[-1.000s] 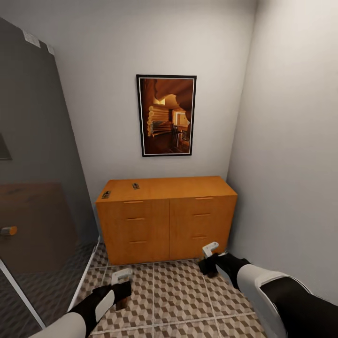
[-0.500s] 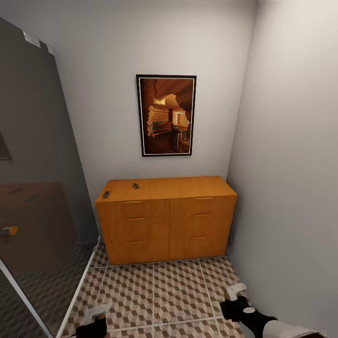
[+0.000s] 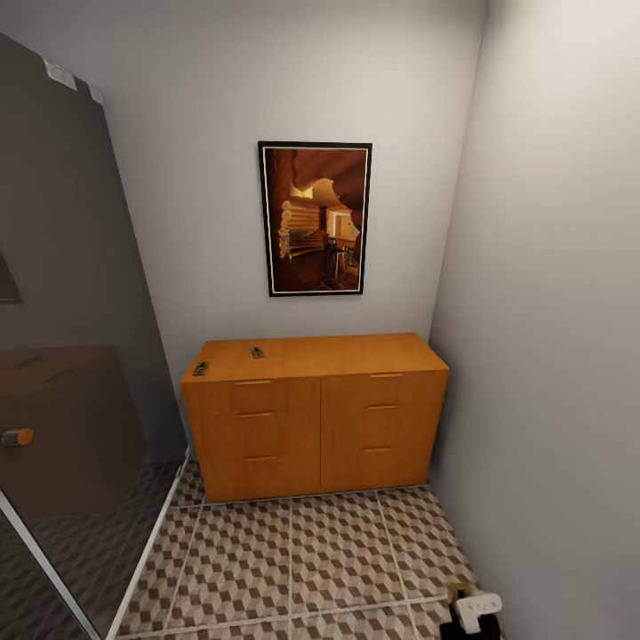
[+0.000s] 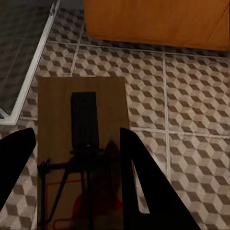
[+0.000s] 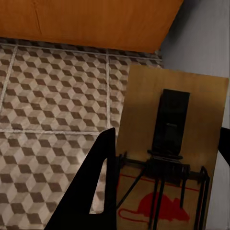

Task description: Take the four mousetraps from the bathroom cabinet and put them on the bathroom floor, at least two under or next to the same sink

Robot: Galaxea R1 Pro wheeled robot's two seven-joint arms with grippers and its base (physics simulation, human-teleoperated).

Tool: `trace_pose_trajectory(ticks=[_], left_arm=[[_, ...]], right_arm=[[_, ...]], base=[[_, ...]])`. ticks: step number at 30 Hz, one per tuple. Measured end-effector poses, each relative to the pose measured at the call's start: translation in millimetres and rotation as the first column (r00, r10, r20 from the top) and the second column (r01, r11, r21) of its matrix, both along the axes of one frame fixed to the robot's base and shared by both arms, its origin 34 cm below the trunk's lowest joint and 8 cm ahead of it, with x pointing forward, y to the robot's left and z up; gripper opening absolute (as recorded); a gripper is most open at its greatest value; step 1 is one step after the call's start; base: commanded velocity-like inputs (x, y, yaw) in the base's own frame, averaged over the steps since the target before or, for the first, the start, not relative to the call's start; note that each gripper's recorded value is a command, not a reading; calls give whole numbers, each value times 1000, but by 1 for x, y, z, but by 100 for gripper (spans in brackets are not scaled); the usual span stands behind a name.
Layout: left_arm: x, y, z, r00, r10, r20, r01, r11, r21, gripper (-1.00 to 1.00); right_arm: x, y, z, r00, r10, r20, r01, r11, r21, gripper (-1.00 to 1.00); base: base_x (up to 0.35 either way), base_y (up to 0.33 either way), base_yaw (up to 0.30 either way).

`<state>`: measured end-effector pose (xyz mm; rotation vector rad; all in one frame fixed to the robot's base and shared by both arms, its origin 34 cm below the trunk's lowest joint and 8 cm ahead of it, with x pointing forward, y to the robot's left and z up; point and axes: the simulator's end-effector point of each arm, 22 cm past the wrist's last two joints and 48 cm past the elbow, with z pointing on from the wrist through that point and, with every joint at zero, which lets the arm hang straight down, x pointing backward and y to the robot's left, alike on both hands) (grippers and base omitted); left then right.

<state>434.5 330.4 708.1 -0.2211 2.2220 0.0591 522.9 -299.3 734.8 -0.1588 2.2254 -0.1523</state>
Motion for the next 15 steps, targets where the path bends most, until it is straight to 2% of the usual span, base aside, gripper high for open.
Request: trace_pose_trajectory(ticks=[4,10,15], left_arm=[[-5,-2,1,1000,1,14,-1,1000,6,-100],[-6,-4,1,1000,2,17,-2,1000,6,-100],[-6,-7,0,1000,3,17,-3,1000,3,-100]], right_arm=[[-1,-5,3,999,-23,24,24,1000,-12,-100],[-5,-5,1,999,-27,21,28,1000,-14,-100],[-6,-4,0,999,-30,19,30,999,-14,-100]], base=[[0,0,0],[0,0,1],[0,0,164]])
